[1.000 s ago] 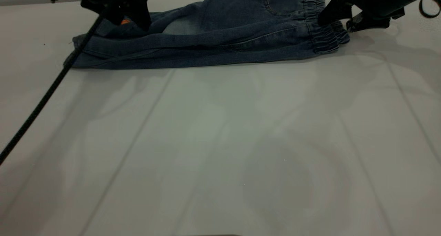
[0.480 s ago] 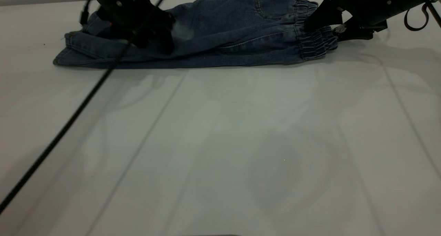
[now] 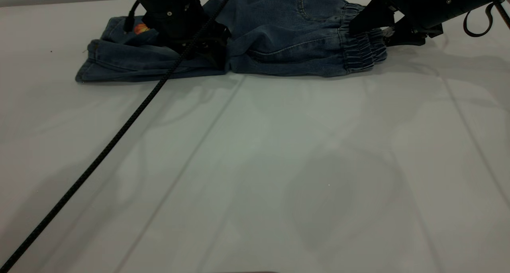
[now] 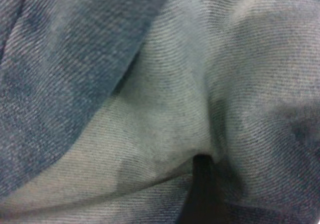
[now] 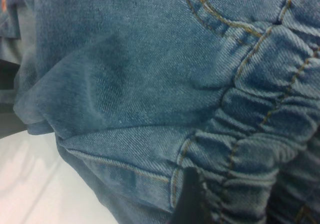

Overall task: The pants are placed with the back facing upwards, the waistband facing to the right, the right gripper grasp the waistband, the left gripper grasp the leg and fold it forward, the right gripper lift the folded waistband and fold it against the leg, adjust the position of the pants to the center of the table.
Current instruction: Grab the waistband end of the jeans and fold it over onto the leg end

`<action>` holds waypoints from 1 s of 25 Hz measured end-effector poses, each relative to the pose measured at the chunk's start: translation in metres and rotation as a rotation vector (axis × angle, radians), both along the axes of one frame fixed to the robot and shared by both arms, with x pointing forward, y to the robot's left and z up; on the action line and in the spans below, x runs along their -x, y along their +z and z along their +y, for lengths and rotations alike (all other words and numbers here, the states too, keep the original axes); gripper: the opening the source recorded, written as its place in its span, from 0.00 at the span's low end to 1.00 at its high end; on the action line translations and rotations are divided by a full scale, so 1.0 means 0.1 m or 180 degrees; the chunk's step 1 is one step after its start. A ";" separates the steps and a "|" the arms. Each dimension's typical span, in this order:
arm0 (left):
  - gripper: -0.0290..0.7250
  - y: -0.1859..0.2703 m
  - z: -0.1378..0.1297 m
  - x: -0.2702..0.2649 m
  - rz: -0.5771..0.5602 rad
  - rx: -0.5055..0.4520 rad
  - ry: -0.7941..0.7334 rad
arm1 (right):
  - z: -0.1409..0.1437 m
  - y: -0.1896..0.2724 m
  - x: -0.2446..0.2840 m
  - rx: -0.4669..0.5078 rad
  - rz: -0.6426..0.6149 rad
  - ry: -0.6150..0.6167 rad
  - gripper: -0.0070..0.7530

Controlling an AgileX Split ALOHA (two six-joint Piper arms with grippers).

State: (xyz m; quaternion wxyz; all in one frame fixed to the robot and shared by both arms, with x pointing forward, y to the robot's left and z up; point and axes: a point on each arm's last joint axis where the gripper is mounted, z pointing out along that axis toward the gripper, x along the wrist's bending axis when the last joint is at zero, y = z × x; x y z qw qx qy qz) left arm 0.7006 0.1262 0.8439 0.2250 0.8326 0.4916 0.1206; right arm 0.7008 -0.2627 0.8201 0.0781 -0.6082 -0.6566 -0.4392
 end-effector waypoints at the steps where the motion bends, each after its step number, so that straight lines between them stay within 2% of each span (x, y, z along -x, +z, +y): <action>1: 0.71 0.00 -0.01 0.00 -0.0003 0.0001 -0.0008 | 0.01 0.00 0.00 -0.0001 0.0001 0.0007 0.64; 5: 0.71 0.00 -0.03 0.01 -0.0003 0.0004 -0.0020 | 0.12 -0.01 0.00 0.0057 -0.0006 0.0039 0.50; 8: 0.71 0.00 -0.03 0.01 0.0008 0.0004 -0.0020 | 0.20 -0.01 0.01 0.0069 -0.0008 0.0092 0.30; 10: 0.71 0.00 -0.03 0.01 0.0015 0.0003 -0.0022 | 0.25 -0.01 0.02 0.0044 -0.0005 0.0142 0.13; 11: 0.71 0.00 -0.03 0.01 0.0015 0.0003 -0.0023 | 0.26 0.01 0.01 0.0019 -0.0012 0.0177 0.10; 15: 0.71 0.02 -0.03 0.03 0.0075 -0.0047 -0.0072 | 0.24 0.12 -0.05 -0.0064 0.0037 0.0292 0.08; 17: 0.71 0.07 -0.03 0.05 0.0146 -0.0120 -0.0149 | 0.18 0.23 -0.10 -0.0011 0.0075 0.0331 0.08; 20: 0.71 0.26 -0.05 0.05 0.0172 -0.0159 -0.0227 | 0.03 0.51 -0.20 0.0186 0.0082 0.0344 0.08; 25: 0.71 0.71 -0.09 -0.01 0.0018 -0.0126 -0.0294 | -0.16 1.03 -0.33 0.0494 0.0062 0.0206 0.08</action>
